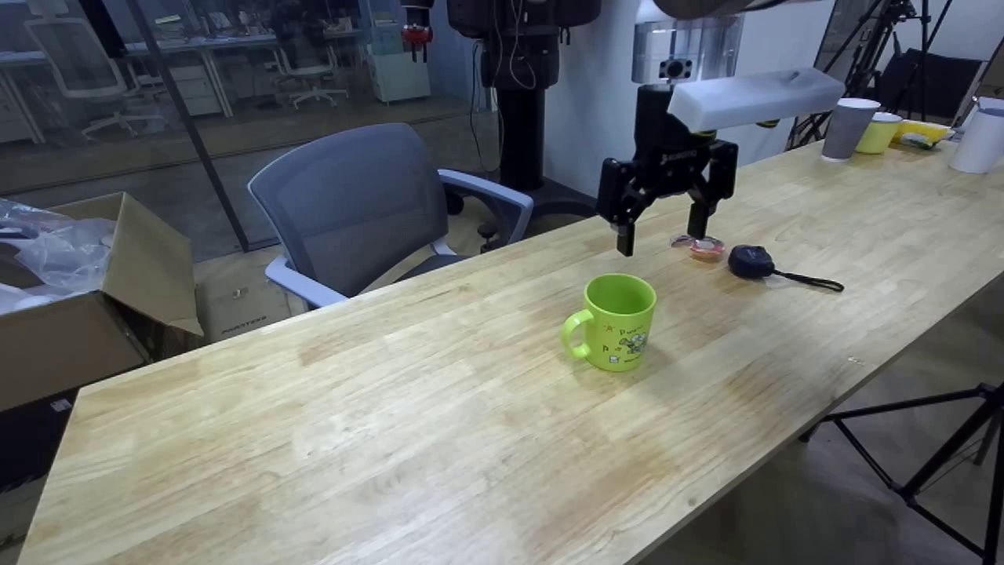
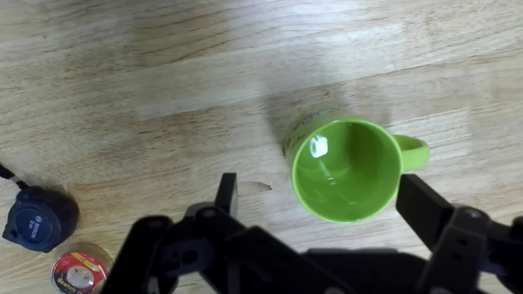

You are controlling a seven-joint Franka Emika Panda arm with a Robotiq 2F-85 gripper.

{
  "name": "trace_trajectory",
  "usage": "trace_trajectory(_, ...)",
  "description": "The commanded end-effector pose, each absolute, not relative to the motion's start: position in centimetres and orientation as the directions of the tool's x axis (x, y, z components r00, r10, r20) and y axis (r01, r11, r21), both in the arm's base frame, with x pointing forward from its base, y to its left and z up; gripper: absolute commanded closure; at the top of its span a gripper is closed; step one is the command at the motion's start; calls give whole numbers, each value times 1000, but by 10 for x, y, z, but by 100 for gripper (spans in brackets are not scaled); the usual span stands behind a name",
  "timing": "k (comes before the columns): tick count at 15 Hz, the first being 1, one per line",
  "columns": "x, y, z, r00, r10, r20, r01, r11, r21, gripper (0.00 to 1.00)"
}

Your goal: Move the mug to the right

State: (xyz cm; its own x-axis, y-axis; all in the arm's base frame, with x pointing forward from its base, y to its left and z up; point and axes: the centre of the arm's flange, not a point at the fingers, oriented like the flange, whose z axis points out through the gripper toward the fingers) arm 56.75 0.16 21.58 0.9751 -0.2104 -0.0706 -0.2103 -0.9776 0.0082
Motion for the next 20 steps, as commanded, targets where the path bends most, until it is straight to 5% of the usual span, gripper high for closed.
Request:
trace_trajectory(1, 580, -5, 204, 970, -229, -76, -229, -973, 1, 0)
trace_trajectory(20, 592, -20, 151, 952, -297, -70, -294, -955, 47, 0)
